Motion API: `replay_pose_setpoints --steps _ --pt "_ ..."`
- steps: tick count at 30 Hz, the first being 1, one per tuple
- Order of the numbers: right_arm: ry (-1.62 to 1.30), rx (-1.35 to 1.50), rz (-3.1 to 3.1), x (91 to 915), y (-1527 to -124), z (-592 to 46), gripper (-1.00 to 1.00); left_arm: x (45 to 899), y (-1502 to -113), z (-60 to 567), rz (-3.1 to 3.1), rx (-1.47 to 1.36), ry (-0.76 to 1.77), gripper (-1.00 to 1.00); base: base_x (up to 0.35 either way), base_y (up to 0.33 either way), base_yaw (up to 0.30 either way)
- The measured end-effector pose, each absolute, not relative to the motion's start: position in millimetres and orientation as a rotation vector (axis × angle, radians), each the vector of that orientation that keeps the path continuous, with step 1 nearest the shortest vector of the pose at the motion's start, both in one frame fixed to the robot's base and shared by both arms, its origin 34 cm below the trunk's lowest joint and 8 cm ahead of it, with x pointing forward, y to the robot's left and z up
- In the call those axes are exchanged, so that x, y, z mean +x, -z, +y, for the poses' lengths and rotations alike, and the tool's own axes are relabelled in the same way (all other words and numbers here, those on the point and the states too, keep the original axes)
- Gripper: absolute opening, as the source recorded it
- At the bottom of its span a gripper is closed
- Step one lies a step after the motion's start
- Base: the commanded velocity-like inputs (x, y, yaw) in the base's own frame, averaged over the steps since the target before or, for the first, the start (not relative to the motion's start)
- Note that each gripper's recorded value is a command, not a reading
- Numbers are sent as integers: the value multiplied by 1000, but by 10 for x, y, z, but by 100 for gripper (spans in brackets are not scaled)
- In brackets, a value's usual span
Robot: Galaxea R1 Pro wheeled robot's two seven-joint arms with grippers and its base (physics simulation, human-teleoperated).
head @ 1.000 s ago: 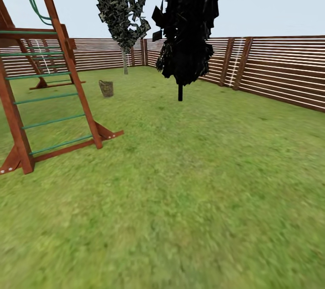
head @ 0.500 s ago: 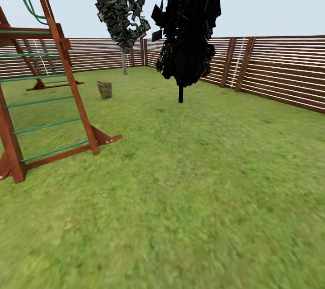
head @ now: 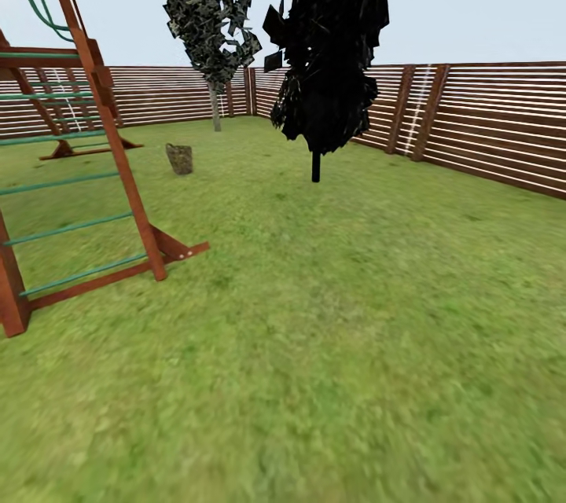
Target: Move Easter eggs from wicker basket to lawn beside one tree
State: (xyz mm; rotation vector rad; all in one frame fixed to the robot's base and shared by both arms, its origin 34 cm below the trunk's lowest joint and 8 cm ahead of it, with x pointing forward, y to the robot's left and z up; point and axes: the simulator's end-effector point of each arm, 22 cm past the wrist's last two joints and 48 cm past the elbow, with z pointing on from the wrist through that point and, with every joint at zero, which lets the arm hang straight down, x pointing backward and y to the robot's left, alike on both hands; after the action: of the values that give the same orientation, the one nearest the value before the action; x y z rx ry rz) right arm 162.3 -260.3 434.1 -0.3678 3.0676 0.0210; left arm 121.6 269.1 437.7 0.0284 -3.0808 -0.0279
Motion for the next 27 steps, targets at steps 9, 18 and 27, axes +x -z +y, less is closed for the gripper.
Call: replay_pose_setpoints --steps 9,18,27 --pt "-25 -366 3068 1622 -4341 -2585 100 1217 -4376 2683 -3081 27 26 100 340 0 0" --pt "-23 -369 3068 1618 -4341 -2595 100 1217 -4376 2682 -3081 27 26 100 340 0 0" --pt "-25 -375 3070 1605 -4341 -2590 100 1217 -4376 2682 -3081 27 26 100 340 0 0"
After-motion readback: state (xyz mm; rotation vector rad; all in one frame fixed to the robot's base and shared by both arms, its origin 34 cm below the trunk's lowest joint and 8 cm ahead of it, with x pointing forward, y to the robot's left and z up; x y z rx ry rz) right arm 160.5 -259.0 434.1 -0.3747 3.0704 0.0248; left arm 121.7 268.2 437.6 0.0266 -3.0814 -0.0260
